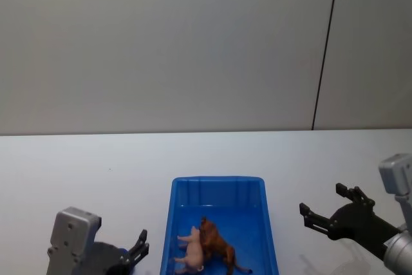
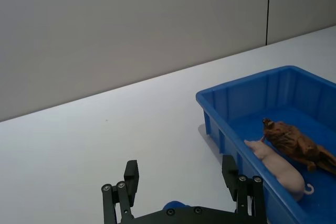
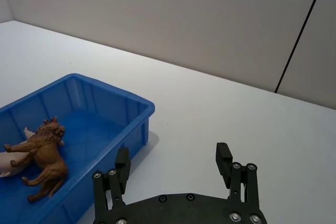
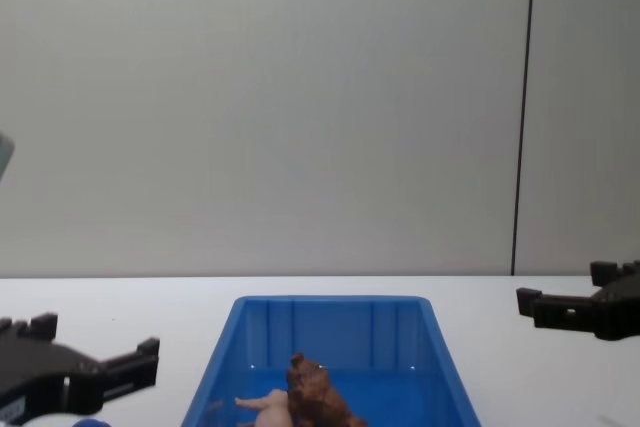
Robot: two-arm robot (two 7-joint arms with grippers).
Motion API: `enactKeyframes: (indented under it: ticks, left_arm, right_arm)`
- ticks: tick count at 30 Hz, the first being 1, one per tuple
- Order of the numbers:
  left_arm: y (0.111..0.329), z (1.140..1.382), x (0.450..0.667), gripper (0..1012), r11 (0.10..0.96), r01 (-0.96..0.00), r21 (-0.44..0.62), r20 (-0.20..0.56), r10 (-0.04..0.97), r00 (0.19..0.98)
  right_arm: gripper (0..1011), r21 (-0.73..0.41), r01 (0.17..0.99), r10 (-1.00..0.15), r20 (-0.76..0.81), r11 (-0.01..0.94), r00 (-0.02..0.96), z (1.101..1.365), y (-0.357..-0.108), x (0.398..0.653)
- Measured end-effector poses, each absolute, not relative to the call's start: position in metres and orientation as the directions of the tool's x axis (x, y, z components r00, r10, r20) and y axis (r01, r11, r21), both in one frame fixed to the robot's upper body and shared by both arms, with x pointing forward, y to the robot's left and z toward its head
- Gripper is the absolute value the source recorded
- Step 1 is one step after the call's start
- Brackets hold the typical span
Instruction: Pick up the two dolls from the table and place them into the box.
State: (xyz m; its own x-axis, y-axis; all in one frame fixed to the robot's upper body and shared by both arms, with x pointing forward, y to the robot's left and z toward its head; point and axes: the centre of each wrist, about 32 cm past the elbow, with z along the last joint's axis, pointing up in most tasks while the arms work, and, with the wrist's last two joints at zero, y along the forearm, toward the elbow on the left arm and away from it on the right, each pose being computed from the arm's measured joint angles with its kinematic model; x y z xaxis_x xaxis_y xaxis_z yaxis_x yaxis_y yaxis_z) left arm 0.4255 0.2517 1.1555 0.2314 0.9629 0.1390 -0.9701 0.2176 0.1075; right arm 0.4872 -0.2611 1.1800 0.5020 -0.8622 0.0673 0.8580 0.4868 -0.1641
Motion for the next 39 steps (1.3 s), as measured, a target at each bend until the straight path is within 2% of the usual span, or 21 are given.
enactKeyframes:
  ticks: [25, 32, 39]
  left_arm:
    - [0.261, 1.116, 0.43, 996, 0.244, -0.952, 0.186, 0.105, 0.958, 0.266]
    - [0.263, 1.11, 0.435, 858, 0.244, -0.949, 0.202, 0.107, 0.957, 0.269]
    - [0.267, 1.104, 0.44, 626, 0.245, -0.945, 0.216, 0.109, 0.956, 0.272]
  right_arm:
    - [1001, -0.163, 0.859, -0.863, 0.067, 0.485, 0.5, 1.18, -0.262, 0.487]
    - [1001, -0.163, 0.859, -0.863, 0.068, 0.485, 0.5, 1.18, -0.262, 0.487]
    - [1001, -0.164, 0.859, -0.863, 0.068, 0.485, 0.5, 1.18, -0.262, 0.487]
